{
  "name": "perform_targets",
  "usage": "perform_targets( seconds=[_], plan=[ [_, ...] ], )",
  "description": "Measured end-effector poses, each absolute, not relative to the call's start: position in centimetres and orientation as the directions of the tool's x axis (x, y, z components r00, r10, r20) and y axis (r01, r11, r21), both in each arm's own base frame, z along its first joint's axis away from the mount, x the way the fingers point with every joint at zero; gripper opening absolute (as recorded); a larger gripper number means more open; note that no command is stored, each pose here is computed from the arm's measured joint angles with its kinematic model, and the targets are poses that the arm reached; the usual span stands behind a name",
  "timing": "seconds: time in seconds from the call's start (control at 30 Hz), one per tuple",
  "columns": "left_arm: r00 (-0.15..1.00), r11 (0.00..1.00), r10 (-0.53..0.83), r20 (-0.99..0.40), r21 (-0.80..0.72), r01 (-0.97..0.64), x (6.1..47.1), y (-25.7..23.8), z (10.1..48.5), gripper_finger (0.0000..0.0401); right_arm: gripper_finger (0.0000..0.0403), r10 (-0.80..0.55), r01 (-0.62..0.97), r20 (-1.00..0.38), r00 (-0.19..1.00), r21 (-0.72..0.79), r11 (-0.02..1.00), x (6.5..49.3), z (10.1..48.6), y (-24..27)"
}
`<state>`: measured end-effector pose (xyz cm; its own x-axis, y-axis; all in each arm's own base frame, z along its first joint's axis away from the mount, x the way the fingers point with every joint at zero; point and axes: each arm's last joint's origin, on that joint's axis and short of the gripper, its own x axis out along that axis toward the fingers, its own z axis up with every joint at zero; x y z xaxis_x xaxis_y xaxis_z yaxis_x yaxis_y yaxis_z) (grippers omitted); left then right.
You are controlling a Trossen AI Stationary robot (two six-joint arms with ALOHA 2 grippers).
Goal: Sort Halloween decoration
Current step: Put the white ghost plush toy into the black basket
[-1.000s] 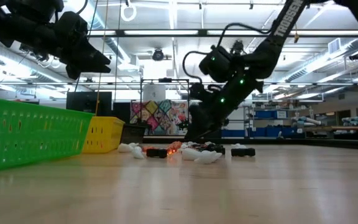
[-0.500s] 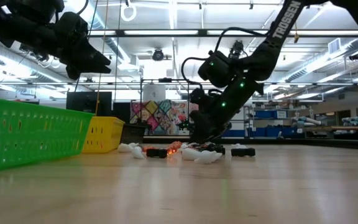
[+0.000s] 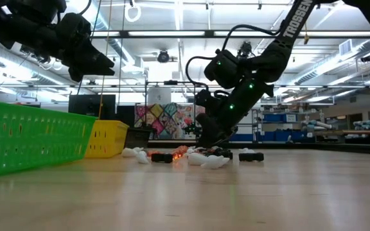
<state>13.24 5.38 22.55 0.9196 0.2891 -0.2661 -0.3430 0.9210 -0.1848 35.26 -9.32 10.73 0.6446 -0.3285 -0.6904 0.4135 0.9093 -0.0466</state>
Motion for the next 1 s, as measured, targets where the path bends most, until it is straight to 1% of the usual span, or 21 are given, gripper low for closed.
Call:
perform_targets(
  seconds=[0.13,0.33,0.53,0.7,0.77,0.83,0.9,1.0],
  plan=[
    [0.92,0.921,0.289,-0.266,-0.186,-0.343,13.2,5.4,22.6,0.0142,0.0053,-0.316,0.398,-0.685,0.657,-0.042,0.917,35.6,10.9,-9.1],
    [0.92,0.92,0.289,-0.266,-0.187,-0.343,13.2,5.4,22.6,0.0142,0.0048,-0.28,0.344,-0.651,0.705,-0.032,0.938,37.3,12.7,-8.4],
    [0.919,0.92,0.289,-0.266,-0.188,-0.344,13.2,5.4,22.6,0.0142,0.0046,-0.278,0.308,-0.566,0.776,-0.044,0.95,39.8,15.8,-7.8],
    [0.921,0.921,0.29,-0.261,-0.187,-0.343,13.2,5.4,22.6,0.0142,0.0046,-0.272,0.267,-0.469,0.84,-0.078,0.96,41.7,18.5,-8.0],
    [0.923,0.921,0.291,-0.25,-0.187,-0.341,13.3,5.4,22.7,0.0142,0.0046,-0.258,0.251,-0.415,0.872,-0.073,0.965,42.6,19.0,-8.3],
    [0.925,0.923,0.292,-0.243,-0.184,-0.339,13.3,5.4,22.8,0.0142,0.0046,-0.242,0.237,-0.418,0.876,-0.064,0.969,43.3,18.9,-8.7],
    [0.926,0.923,0.292,-0.239,-0.183,-0.339,13.3,5.4,22.8,0.0142,0.0045,-0.23,0.227,-0.4,0.887,-0.056,0.972,44.6,18.9,-9.0],
    [0.925,0.923,0.292,-0.242,-0.183,-0.339,13.3,5.4,22.8,0.0142,0.0045,-0.226,0.226,-0.411,0.883,-0.05,0.973,46.5,18.4,-9.3]
  ],
)
